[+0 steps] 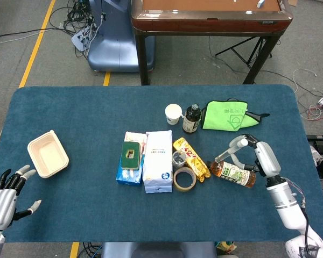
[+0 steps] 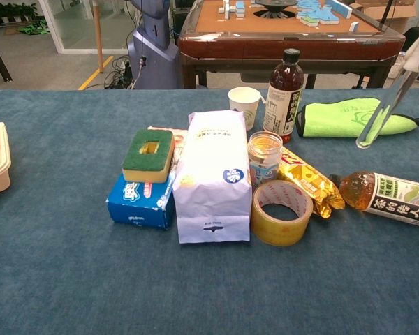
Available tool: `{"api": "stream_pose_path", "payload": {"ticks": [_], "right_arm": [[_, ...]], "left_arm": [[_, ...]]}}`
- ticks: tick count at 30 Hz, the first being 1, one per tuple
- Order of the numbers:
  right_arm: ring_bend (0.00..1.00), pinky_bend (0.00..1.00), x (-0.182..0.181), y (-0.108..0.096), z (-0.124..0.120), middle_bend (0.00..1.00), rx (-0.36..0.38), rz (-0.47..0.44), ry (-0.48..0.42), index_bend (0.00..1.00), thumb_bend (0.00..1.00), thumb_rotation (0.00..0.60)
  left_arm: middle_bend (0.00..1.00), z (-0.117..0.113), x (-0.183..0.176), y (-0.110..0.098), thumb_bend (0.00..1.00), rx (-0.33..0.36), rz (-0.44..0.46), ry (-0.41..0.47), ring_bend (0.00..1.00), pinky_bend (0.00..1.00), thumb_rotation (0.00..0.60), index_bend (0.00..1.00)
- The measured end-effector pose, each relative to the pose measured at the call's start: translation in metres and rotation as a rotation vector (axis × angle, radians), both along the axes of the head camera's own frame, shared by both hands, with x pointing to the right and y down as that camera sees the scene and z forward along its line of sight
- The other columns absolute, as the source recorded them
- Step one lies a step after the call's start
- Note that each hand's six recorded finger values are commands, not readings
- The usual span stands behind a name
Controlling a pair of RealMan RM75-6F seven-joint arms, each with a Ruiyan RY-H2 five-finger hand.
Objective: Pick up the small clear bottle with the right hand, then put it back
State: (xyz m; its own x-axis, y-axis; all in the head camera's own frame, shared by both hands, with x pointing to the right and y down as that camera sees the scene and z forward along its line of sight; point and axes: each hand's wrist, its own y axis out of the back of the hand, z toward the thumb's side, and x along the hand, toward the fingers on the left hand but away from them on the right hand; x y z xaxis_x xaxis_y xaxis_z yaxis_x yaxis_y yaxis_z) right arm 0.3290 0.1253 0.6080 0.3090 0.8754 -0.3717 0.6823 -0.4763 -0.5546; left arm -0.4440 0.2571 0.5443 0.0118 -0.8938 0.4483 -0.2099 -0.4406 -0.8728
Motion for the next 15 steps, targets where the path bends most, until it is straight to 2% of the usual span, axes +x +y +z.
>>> {"api": "stream_pose_path", "payload": {"ticks": [2, 4, 10, 15], "right_arm": [[0.28, 0.31, -0.007, 0.002, 0.0, 0.43, -0.045, 0.015, -0.069, 0.56, 0.52, 0.6], [0.28, 0.31, -0.011, 0.002, 0.0, 0.43, -0.055, 0.016, -0.091, 0.56, 0.52, 0.6], [0.28, 0.31, -0.036, -0.003, 0.0, 0.43, -0.022, -0.044, -0.074, 0.56, 0.52, 0.6], [0.28, 0.31, -0.065, -0.012, 0.005, 0.43, -0.005, -0.072, -0.101, 0.56, 0.52, 0.6]], "left_arm": [[0.09, 0.0, 0.0, 0.001, 0.23, -0.002, 0.0, -0.001, 0.16, 0.0, 0.6, 0.17], [0.09, 0.001, 0.0, 0.001, 0.23, -0.004, -0.001, 0.0, 0.16, 0.0, 0.6, 0.17], [0.09, 0.0, 0.0, 0.001, 0.23, -0.002, 0.0, 0.003, 0.16, 0.0, 0.6, 0.17], [0.09, -0.002, -0.001, 0.001, 0.23, 0.004, -0.002, 0.003, 0.16, 0.0, 0.6, 0.17]]}}
